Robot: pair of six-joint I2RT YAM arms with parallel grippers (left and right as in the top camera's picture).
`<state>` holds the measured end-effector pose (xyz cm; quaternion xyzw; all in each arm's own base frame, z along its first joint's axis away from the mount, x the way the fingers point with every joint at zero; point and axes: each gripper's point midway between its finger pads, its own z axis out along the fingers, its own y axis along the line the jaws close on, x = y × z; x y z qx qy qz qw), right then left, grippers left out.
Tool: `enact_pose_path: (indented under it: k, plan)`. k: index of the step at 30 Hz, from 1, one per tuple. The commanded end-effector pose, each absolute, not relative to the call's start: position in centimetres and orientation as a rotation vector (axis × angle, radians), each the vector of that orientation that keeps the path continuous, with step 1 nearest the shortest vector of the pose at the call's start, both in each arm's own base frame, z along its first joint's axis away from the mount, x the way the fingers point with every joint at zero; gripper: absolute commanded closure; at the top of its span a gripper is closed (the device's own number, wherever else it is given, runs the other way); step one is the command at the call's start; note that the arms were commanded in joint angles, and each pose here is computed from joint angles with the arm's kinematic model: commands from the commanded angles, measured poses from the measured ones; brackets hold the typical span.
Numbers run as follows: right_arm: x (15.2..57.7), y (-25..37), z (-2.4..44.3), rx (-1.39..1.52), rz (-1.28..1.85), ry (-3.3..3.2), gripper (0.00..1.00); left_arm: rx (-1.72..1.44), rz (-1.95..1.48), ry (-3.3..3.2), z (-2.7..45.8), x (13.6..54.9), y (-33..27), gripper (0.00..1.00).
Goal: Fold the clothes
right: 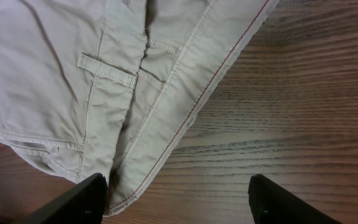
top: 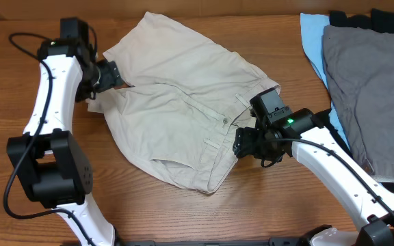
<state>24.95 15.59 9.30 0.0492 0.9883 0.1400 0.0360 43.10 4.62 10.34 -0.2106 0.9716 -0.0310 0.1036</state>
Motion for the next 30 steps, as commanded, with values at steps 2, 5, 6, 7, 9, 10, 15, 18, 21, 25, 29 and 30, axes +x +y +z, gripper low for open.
enact_pose_path:
  k: [2,5,6,7,9,10,15,18,21,25,29,30]
  plan:
    - [25.0,15.6,9.2,0.123,0.416,3.031,0.24,-0.683,-0.208,2.957,6.1,39.9,5.0,0.20]
    - [25.0,15.6,9.2,0.123,0.417,3.032,0.24,-0.733,-0.268,2.972,3.5,38.5,5.2,0.26]
    - [25.0,15.6,9.2,0.123,0.416,3.032,0.24,-0.742,-0.279,2.968,2.8,38.3,5.3,0.28]
    - [25.0,15.6,9.2,0.123,0.416,3.031,0.24,-0.749,-0.301,2.955,2.0,38.2,5.3,0.29]
    - [25.0,15.6,9.2,0.123,0.417,3.031,0.24,-0.748,-0.349,2.929,1.3,38.4,5.1,0.31]
    - [25.0,15.6,9.2,0.123,0.416,3.032,0.24,-0.741,-0.373,2.915,1.2,38.7,4.9,0.32]
    - [25.0,15.6,9.2,0.123,0.419,3.029,0.24,-0.667,-0.511,2.833,2.9,40.6,3.6,0.33]
    - [25.0,15.6,9.2,0.123,0.418,3.030,0.24,-0.650,-0.505,2.790,5.2,41.0,4.1,0.33]
    - [25.0,15.6,9.2,0.124,0.417,3.033,0.24,-0.677,-0.437,2.758,7.3,40.2,5.6,0.33]
    - [25.0,15.6,9.2,0.123,0.417,3.032,0.24,-0.756,-0.374,2.740,8.5,38.9,8.0,0.37]
    - [25.0,15.6,9.2,0.123,0.417,3.030,0.23,-0.831,-0.372,2.748,7.7,37.7,9.4,0.51]
    - [25.1,15.6,9.2,0.123,0.418,3.028,0.23,-0.842,-0.373,2.753,7.4,37.4,9.5,0.55]
